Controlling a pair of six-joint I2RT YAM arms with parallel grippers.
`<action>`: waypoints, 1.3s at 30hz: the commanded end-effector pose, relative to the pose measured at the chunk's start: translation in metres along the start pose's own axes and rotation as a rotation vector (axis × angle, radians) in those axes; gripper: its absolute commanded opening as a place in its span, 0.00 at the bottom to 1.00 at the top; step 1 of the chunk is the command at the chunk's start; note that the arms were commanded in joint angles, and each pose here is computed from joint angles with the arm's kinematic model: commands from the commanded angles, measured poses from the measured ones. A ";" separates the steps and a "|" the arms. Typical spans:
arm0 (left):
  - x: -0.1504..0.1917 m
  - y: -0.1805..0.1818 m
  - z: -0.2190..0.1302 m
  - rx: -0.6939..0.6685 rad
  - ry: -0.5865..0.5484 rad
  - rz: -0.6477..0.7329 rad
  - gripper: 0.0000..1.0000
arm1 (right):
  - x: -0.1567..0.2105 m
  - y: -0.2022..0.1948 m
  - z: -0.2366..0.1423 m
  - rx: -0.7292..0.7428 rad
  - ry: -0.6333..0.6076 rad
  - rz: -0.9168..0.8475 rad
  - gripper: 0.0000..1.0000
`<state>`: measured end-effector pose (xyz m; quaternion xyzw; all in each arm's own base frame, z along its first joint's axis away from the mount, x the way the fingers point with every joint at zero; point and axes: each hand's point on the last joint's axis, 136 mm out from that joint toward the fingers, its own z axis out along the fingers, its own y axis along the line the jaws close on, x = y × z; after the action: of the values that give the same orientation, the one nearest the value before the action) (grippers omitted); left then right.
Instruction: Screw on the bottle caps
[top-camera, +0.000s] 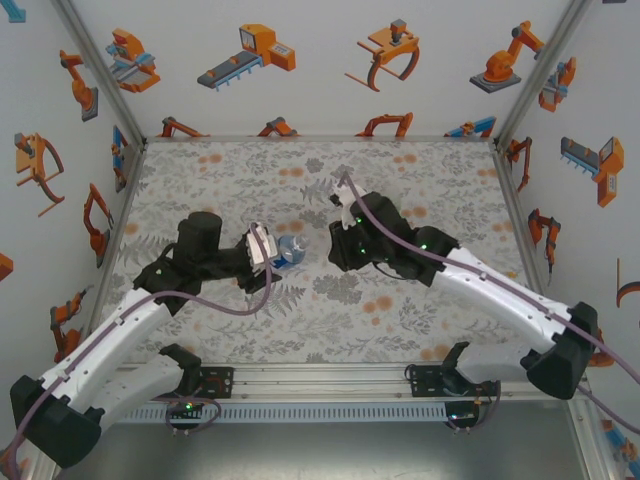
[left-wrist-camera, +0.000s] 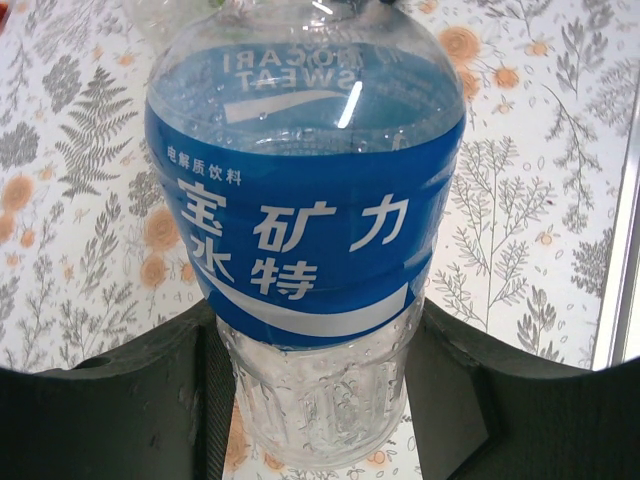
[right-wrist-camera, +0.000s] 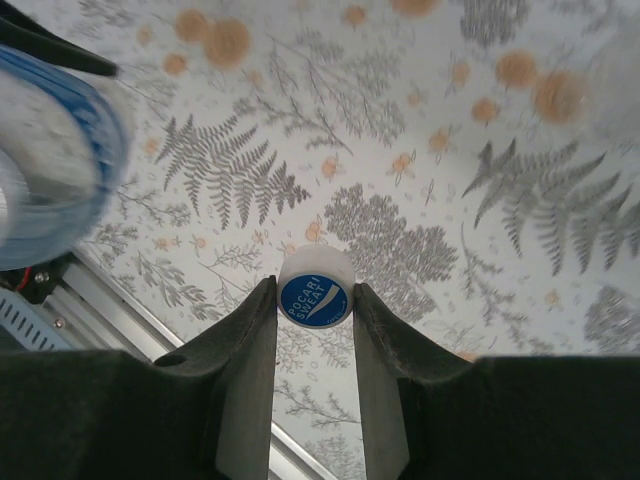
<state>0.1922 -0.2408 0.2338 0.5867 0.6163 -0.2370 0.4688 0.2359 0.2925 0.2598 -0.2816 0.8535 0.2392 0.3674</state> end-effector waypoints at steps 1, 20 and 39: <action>-0.007 -0.015 -0.003 0.056 -0.032 0.116 0.00 | -0.022 0.028 -0.035 -0.144 -0.068 -0.177 0.23; -0.002 -0.033 0.000 0.133 -0.019 0.176 0.00 | -0.049 0.100 -0.074 -0.519 -0.231 -0.507 0.23; -0.008 -0.031 -0.001 0.140 -0.023 0.143 0.00 | -0.028 0.107 -0.062 -0.580 -0.151 -0.600 0.20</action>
<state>0.1662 -0.2454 0.2166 0.6563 0.5675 -0.2372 0.4370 0.1573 0.3383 0.3329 -0.5765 0.6180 0.3686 0.3870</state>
